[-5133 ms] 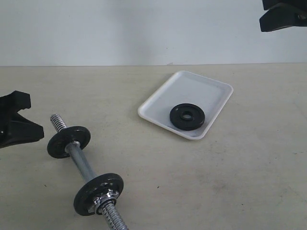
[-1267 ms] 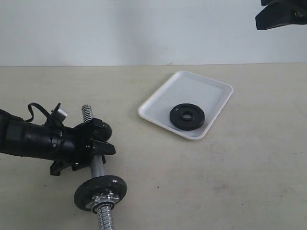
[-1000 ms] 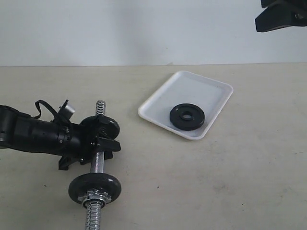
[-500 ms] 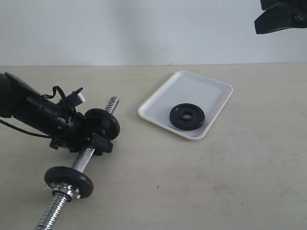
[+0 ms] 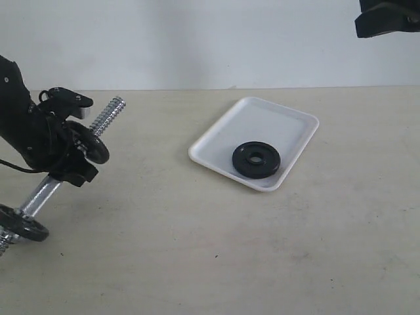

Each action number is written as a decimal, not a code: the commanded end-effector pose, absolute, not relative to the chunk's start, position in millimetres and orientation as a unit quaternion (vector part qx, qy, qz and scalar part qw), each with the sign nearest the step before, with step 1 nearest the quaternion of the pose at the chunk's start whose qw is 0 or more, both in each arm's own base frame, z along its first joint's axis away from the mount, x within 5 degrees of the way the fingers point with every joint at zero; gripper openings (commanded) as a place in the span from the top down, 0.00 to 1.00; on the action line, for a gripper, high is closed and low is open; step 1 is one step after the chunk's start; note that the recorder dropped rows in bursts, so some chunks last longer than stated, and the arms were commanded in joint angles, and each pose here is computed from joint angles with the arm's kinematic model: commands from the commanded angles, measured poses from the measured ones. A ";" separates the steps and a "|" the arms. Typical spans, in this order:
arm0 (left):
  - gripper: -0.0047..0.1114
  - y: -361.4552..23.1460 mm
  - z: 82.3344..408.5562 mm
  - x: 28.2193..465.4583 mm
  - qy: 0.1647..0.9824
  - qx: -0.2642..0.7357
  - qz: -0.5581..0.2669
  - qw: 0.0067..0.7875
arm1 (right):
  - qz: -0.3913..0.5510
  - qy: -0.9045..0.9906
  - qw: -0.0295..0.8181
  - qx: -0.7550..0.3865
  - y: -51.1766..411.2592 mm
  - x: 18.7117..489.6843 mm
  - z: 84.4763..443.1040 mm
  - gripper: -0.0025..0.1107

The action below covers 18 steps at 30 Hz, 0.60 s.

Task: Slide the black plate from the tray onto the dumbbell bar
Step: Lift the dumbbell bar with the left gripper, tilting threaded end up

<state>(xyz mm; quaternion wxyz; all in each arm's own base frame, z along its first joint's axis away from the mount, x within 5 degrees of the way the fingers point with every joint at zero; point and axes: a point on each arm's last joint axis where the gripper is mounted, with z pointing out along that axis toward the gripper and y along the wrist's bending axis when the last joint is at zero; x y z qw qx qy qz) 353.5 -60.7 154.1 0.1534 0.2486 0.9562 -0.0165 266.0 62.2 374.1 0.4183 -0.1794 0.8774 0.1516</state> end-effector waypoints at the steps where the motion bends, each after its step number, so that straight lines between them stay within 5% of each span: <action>1: 0.92 -63.8 189.8 359.8 0.933 0.277 -0.001 0.230 | 0.134 0.866 0.445 -0.183 60.2 267.2 378.6 0.97; 13: 0.92 -65.2 193.9 356.8 0.925 0.303 -0.006 0.228 | 0.133 0.858 0.468 -0.165 58.9 270.6 382.3 0.97; 18: 0.92 -79.1 195.8 353.1 0.910 0.333 -0.075 0.236 | 0.121 0.857 0.446 -0.229 66.5 285.5 364.0 0.97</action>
